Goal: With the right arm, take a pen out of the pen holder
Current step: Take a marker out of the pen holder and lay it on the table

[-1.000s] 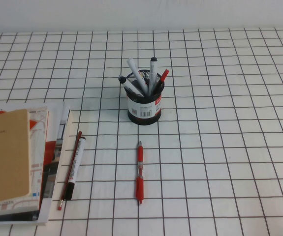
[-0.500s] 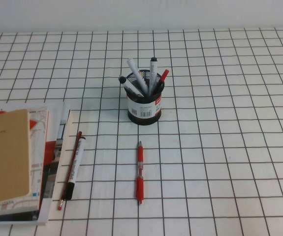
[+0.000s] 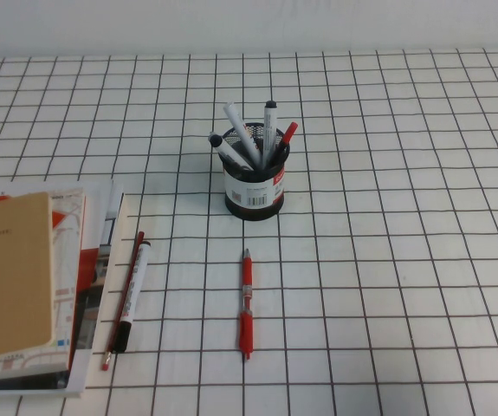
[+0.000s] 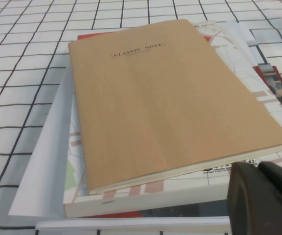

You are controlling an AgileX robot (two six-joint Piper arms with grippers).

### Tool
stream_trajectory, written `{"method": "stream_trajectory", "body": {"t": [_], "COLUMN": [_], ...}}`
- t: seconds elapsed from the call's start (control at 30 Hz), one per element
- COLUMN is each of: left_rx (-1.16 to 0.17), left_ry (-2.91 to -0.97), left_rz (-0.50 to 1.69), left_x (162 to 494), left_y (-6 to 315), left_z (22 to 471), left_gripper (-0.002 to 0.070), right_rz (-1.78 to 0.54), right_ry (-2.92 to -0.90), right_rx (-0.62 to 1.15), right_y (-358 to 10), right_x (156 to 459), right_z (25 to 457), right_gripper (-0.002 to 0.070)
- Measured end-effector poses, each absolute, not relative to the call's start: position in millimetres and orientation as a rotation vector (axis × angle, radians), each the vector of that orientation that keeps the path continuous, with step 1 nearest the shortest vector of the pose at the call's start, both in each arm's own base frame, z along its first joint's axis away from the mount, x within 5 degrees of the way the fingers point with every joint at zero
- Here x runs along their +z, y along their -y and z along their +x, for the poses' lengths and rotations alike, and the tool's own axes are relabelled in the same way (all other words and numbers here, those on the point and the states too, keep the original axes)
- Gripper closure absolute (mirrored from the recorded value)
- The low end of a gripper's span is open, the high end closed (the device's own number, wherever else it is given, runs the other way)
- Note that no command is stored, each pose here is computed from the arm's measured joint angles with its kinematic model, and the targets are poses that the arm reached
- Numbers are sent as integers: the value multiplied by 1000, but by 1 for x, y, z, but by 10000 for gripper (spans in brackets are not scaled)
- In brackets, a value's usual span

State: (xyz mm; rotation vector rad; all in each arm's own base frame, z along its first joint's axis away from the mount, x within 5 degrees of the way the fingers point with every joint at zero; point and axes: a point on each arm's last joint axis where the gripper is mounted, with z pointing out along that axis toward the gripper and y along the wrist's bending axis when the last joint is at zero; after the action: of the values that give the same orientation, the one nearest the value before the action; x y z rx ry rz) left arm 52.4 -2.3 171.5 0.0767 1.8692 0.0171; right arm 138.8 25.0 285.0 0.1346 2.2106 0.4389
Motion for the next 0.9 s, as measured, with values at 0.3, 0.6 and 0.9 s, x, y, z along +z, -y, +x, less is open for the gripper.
{"method": "stream_trajectory", "body": {"t": [0.3, 0.6, 0.9], "left_rx": [17, 17, 17], "left_ry": [-1869, -1869, -1869], "left_rz": [77, 77, 77], "left_x": [172, 172, 172], "left_y": [2, 2, 2], "left_z": [52, 52, 52], "left_gripper": [680, 679, 679], "right_rz": [-32, -291, -604], "right_ry": [-2278, -2137, -1907], "right_rx": [501, 558, 504], "right_y": [-58, -141, -226], "right_x": [282, 282, 273], "right_z": [193, 236, 257], "right_gripper": [692, 692, 479]}}
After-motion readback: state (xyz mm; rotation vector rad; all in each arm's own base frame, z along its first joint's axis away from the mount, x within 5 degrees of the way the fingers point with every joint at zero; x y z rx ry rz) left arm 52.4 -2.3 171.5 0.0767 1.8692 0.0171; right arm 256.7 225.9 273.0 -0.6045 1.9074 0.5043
